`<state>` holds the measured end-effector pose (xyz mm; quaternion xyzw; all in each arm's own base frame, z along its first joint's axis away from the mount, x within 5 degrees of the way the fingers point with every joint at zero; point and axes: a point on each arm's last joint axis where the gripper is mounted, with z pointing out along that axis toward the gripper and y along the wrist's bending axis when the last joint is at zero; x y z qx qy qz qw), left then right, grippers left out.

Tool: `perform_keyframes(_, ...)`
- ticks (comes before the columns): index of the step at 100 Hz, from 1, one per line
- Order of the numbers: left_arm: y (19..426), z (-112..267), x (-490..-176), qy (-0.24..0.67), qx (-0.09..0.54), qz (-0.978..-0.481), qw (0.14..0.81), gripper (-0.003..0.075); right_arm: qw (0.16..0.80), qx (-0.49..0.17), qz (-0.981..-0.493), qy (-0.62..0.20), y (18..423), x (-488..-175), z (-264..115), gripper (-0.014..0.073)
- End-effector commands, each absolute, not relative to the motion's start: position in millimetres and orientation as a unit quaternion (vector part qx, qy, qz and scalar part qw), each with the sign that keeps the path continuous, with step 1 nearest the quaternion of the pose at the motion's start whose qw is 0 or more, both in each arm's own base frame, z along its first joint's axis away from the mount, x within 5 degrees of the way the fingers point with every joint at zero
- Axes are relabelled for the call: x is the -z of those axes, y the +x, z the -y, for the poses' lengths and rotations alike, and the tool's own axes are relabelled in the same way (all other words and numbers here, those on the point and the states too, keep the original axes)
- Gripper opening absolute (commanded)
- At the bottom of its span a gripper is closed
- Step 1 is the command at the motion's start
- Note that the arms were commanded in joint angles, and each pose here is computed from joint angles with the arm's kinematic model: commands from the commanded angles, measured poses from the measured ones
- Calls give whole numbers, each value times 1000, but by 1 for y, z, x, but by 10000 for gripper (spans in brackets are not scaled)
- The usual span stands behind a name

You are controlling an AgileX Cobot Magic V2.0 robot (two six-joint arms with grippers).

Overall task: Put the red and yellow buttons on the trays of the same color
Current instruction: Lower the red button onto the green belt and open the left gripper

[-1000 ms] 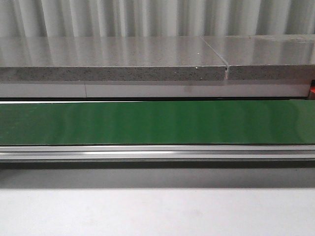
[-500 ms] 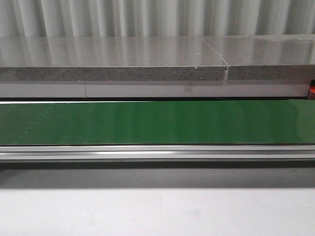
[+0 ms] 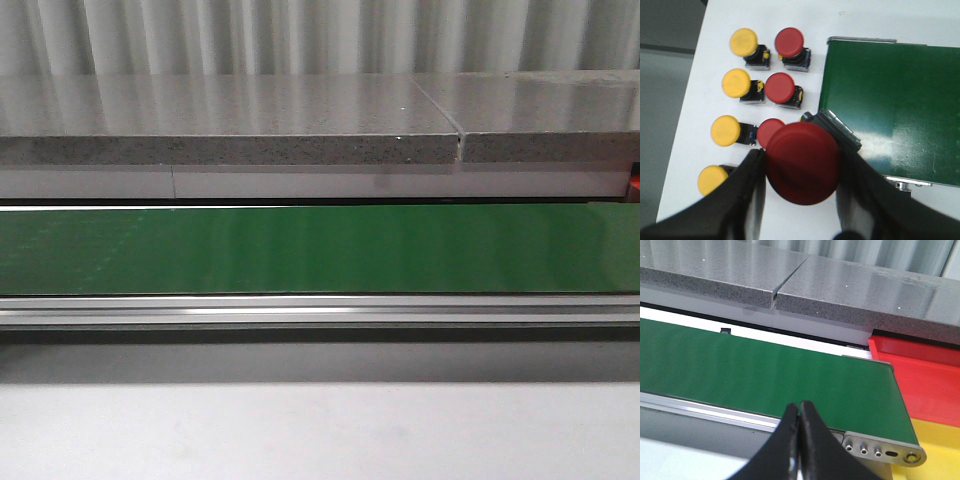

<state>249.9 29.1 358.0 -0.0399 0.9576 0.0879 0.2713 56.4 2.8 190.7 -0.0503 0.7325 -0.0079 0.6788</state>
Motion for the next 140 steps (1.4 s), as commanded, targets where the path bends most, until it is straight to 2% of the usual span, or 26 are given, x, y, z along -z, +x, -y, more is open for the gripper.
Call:
perform_keyframes(1,267,-20,-370,-14,-88,-951,296,-20,716,12,-696,-54,55,-201,-3,-67)
perform_keyframes(38,318,-1,-331,37,-89,-970,222,-20,716,12,-696,-54,55,-201,-3,-67)
perform_keyframes(71,332,0,-307,42,-91,-977,188,-20,716,12,-696,-54,55,-201,-3,-67)
perform_keyframes(98,333,-1,-305,42,-92,-978,181,-10,716,12,-696,-54,55,-201,-3,-67)
perform_keyframes(105,332,-1,-304,42,-93,-979,177,43,716,12,-696,-54,55,-201,-3,-67)
perform_keyframes(112,331,-1,-304,41,-93,-980,172,144,716,12,-696,-54,55,-201,-3,-67)
perform_keyframes(119,331,0,-304,42,-93,-980,171,293,716,12,-696,-54,55,-201,-3,-67)
perform_keyframes(131,330,0,-304,41,-93,-981,167,599,716,12,-696,-54,55,-201,-3,-67)
perform_keyframes(136,330,1,-304,43,-93,-981,162,676,716,12,-696,-54,55,-201,-3,-67)
perform_keyframes(140,329,3,-304,46,-93,-981,161,703,716,12,-696,-54,55,-201,-3,-67)
